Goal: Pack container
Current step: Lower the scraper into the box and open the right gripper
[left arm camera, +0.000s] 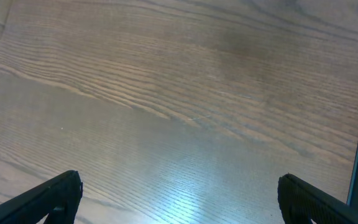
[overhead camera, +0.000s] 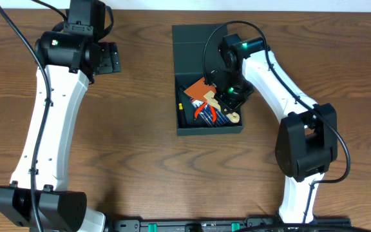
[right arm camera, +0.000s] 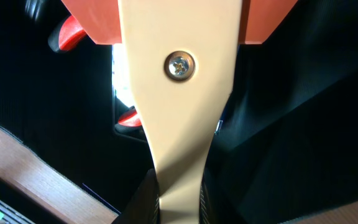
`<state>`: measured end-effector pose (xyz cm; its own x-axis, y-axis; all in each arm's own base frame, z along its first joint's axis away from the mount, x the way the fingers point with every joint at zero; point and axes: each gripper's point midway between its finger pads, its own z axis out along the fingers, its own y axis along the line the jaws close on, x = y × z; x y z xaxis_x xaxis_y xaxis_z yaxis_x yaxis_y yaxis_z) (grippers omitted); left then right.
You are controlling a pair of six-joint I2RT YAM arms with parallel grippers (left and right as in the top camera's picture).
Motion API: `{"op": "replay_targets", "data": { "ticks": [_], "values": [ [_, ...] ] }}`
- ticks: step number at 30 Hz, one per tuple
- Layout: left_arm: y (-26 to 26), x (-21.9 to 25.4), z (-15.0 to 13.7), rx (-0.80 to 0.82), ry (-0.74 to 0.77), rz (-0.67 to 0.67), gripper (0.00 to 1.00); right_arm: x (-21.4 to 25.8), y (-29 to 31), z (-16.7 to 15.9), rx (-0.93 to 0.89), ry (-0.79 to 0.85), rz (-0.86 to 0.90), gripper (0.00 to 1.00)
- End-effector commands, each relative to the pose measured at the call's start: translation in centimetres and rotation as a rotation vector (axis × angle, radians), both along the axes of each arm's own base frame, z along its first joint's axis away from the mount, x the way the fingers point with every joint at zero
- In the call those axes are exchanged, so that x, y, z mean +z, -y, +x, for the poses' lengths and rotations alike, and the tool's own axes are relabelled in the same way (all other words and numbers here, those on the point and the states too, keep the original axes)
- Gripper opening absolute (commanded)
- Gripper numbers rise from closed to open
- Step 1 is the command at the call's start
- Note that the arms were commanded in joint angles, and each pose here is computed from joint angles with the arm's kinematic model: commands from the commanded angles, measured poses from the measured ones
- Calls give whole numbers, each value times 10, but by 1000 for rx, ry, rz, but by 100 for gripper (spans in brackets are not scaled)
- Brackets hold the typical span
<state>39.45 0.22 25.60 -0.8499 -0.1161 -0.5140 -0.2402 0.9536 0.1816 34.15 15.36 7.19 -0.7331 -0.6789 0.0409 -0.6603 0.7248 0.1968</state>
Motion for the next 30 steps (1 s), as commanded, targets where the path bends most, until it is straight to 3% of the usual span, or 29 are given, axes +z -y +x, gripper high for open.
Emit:
{"op": "replay_targets", "data": {
  "ticks": [1,5,12,15,30],
  "values": [
    [-2,0,-1,19,4,-6,99,11,-5,5,15,44,33,1],
    [-2,0,-1,19,4,-5,98,7,-6,8,15,60,39,3],
    [-2,0,-1,19,4,-6,99,2,-5,2,15,39,35,17],
    [-2,0,-1,19,4,-5,99,2,-6,2,16,37,34,28],
    [-2,0,-1,19,4,-6,99,3,-8,-1,4,28,38,37]
  ]
}}
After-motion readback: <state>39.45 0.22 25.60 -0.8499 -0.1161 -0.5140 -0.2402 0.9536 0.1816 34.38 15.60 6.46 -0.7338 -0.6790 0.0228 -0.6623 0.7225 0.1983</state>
